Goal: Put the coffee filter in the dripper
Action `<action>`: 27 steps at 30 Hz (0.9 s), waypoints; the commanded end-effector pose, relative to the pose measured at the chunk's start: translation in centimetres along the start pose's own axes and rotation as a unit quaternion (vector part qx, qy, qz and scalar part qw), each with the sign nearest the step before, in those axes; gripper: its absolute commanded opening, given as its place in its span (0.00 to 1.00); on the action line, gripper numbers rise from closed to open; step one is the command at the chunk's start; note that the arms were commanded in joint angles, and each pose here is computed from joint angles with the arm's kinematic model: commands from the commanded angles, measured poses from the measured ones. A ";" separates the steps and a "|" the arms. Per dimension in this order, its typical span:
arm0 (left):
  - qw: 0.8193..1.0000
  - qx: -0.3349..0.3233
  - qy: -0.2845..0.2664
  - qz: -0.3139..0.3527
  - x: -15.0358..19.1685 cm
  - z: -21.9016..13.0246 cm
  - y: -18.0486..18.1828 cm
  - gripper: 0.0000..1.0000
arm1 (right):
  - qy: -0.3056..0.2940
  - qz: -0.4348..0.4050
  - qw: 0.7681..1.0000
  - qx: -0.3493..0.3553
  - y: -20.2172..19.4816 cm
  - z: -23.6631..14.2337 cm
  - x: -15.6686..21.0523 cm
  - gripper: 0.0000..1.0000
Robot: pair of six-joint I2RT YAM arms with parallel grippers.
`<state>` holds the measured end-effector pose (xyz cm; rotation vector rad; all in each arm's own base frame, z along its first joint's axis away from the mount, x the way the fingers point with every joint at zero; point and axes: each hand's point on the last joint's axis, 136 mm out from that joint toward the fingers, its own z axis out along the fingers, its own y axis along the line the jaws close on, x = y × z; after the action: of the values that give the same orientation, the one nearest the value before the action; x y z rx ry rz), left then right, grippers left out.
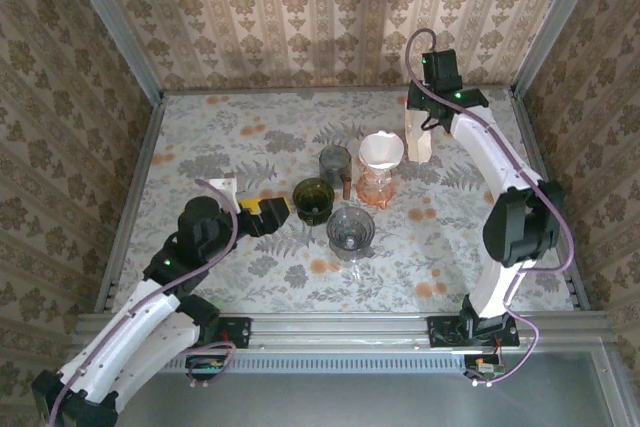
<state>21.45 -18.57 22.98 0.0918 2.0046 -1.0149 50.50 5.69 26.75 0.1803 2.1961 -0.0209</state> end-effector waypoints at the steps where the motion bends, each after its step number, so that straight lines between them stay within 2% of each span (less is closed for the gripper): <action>1: 1.000 0.013 -0.008 -0.004 -0.9 -0.9 -1.0 1.00 | -0.049 0.018 0.999 0.013 -1.0 -4.5 -2.0 0.00; 7: 1.000 0.025 -0.011 0.002 -1.1 -1.5 -1.7 1.00 | -0.098 0.027 0.995 0.008 -2.0 -12.3 -1.7 0.00; 11: 0.999 0.037 -0.005 0.012 -1.2 -1.7 -2.4 0.98 | -0.122 0.035 0.992 -0.029 -1.3 -17.7 0.0 0.00; 14: 0.999 0.040 -0.001 0.017 -1.1 -1.9 -2.6 0.98 | -0.112 0.016 0.991 -0.065 0.0 -21.3 2.4 0.00; 21: 0.999 0.038 0.007 0.035 -1.0 -2.1 -2.7 1.00 | -0.048 -0.041 0.984 -0.166 3.6 -28.2 8.1 0.00; 27: 0.998 0.041 0.012 0.049 -0.9 -2.2 -2.9 1.00 | 0.043 -0.091 0.972 -0.211 5.8 -31.0 12.1 0.00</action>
<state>19.71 -18.76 24.62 0.1968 1.9993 -1.0409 21.21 16.14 37.56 -0.2498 2.1096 0.4076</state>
